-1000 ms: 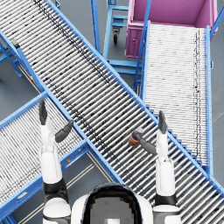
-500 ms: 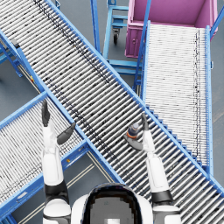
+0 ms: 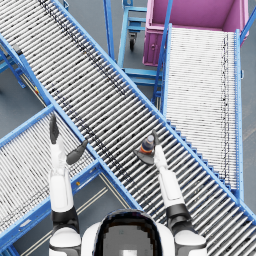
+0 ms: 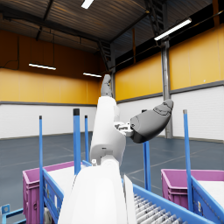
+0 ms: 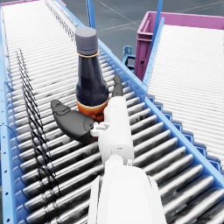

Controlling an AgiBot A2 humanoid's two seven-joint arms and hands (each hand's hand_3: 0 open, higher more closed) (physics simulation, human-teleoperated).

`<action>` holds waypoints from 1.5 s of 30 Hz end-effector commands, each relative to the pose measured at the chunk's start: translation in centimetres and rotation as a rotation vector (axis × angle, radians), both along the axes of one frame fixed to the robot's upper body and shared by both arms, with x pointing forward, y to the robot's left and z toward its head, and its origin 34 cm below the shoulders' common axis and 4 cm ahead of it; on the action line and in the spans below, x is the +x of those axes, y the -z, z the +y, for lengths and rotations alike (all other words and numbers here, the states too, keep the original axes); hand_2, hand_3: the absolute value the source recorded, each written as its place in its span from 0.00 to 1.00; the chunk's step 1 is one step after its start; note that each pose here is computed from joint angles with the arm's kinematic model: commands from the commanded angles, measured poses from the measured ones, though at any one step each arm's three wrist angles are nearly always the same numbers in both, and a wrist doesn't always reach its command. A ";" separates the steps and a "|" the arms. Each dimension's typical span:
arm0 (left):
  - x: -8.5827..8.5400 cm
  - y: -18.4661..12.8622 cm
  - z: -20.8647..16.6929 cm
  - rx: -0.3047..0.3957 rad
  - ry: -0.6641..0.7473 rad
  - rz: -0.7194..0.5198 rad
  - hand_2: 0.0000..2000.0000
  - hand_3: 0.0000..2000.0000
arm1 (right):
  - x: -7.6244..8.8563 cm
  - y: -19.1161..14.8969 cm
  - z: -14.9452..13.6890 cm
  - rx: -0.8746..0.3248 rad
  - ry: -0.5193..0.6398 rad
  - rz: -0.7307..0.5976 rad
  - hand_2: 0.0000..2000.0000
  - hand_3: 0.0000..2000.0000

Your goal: Pick up the oil and place it on the left assembly line, put the cola on the right, and keep Sprite still

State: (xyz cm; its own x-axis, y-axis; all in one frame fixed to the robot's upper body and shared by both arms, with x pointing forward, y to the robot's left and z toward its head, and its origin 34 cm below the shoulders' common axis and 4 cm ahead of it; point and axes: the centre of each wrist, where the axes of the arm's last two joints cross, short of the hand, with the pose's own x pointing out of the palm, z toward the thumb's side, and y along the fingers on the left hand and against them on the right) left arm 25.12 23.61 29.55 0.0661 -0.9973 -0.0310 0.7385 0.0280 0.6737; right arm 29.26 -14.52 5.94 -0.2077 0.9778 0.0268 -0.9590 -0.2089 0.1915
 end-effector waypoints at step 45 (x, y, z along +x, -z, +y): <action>-1.2 -1.6 -1.6 0.007 0.052 -0.082 0.00 0.00 | 8.8 -32.6 -17.0 0.218 0.485 -0.819 0.00 0.00</action>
